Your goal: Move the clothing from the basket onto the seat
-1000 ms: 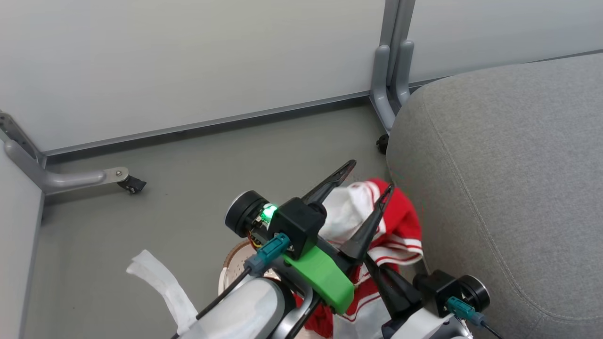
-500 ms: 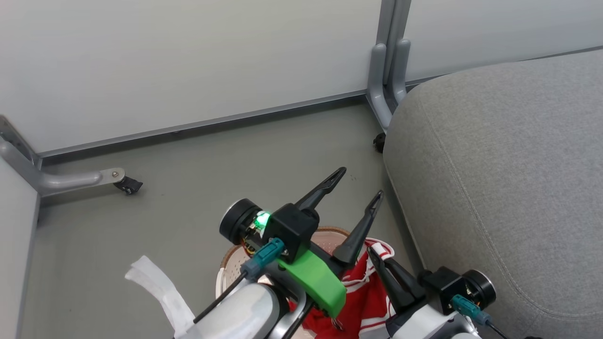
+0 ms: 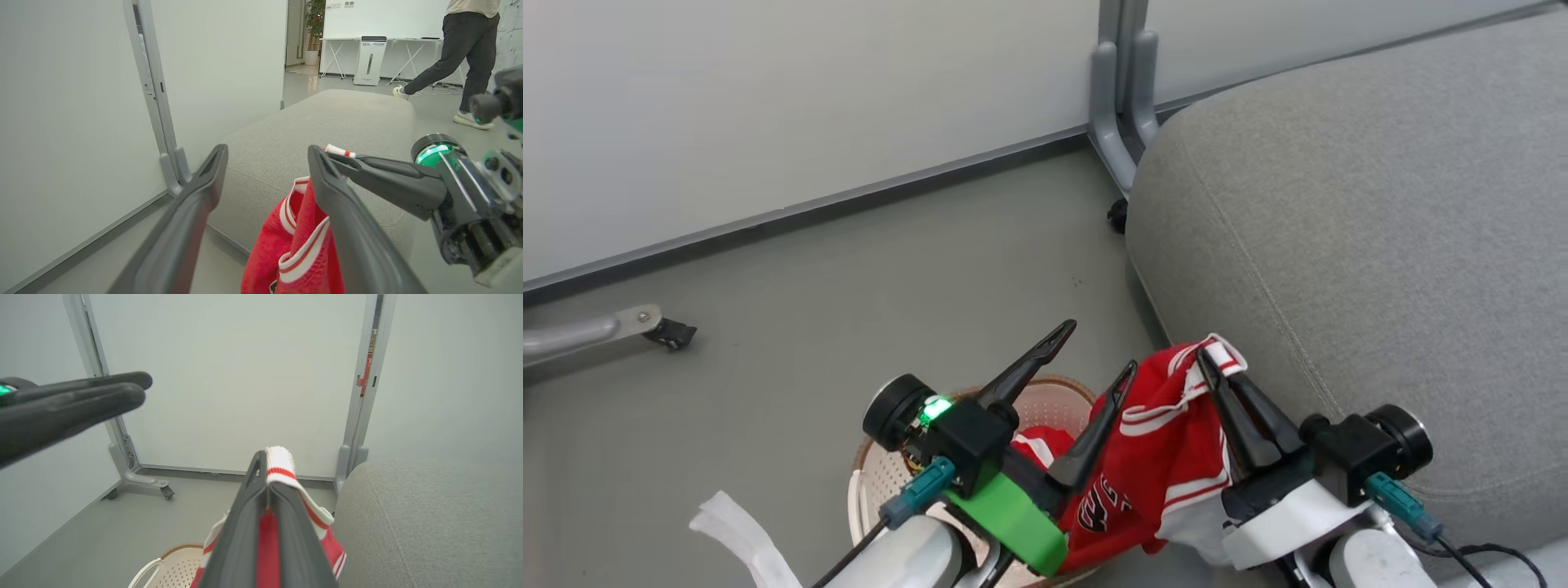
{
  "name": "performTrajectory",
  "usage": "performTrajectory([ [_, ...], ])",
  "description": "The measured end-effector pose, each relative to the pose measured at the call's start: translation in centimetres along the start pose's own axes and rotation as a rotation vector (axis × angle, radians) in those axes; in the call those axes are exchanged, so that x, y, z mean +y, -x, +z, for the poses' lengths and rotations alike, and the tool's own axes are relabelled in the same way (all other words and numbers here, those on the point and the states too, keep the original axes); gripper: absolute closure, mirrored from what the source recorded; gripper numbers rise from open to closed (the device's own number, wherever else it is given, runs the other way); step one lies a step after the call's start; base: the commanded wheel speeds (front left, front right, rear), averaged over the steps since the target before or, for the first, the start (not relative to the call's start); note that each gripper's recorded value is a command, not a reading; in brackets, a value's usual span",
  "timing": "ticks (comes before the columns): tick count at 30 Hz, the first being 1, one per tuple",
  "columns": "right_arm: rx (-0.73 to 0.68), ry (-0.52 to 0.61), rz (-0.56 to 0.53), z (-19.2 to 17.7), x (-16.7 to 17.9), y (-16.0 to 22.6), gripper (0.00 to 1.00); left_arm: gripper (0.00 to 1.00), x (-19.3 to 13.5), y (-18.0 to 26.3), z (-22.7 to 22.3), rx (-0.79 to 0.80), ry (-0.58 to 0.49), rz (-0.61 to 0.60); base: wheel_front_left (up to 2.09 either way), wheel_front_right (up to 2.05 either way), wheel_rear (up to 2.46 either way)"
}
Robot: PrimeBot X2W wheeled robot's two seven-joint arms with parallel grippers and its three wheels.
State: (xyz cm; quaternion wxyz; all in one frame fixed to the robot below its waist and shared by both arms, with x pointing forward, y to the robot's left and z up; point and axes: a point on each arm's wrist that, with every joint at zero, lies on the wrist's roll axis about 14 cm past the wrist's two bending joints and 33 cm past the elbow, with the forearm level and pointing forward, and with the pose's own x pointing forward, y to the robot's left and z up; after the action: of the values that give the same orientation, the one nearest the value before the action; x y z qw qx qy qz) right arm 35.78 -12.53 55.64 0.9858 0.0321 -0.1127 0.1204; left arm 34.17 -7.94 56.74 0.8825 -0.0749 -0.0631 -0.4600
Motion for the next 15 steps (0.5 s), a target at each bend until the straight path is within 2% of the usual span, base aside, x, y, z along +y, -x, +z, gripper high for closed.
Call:
performTrajectory([
  [6, -0.046, 0.051, -0.052, 1.7, -2.2, 0.0, 1.00, 0.00, 0.3, -0.5, -2.8, 0.048, 0.002, -0.065, 0.00, 0.00, 0.00],
  [15, -0.049, 0.133, -0.146, 2.5, -5.8, 0.3, 1.00, 0.00, 0.2, -2.1, -6.4, 0.093, 0.070, -0.149, 0.00, 0.00, 0.00],
])
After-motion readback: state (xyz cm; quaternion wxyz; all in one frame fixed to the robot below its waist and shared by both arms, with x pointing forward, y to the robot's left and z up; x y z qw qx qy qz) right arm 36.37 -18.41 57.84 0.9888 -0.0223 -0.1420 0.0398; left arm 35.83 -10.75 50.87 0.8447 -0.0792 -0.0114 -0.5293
